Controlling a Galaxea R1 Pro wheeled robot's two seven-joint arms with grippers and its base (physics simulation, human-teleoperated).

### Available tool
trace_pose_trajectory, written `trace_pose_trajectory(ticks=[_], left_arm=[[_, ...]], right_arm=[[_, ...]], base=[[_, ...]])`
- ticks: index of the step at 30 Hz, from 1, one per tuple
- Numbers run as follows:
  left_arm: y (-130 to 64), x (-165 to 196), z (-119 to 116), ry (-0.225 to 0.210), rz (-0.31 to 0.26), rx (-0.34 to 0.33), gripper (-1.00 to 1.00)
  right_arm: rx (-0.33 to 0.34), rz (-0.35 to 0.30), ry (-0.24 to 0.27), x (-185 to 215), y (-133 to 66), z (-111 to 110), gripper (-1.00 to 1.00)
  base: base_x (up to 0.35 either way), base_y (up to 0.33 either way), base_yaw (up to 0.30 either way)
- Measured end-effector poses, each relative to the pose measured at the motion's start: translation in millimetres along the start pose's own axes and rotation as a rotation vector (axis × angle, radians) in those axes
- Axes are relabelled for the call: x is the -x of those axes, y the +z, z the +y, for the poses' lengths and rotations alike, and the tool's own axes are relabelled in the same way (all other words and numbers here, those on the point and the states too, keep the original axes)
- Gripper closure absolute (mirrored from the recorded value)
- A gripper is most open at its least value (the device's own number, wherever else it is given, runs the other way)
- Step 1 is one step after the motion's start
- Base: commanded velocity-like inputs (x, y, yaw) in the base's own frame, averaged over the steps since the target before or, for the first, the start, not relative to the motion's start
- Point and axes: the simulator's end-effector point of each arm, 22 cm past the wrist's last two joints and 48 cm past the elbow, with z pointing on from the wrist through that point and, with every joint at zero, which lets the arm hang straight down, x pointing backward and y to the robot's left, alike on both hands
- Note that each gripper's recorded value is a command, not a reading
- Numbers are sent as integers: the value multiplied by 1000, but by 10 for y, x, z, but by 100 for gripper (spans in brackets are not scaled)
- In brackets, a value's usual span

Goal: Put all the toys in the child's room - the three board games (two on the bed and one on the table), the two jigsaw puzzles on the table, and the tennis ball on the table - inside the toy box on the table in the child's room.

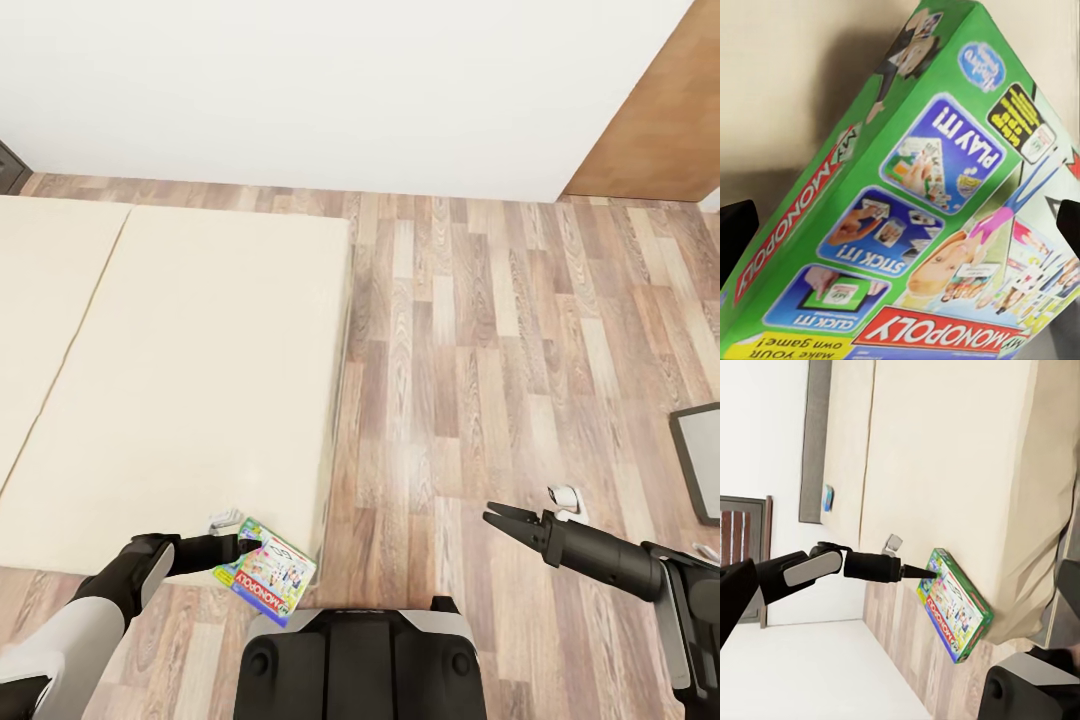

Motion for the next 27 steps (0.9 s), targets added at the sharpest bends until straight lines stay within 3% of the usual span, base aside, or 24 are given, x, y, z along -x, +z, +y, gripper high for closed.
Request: trace_pose_trajectory(ticks=[27], left_arm=[[0,0,-12,0,0,-6,-100]], right_arm=[[0,0,0,0,1,1,-100]], base=[[0,-102,0]])
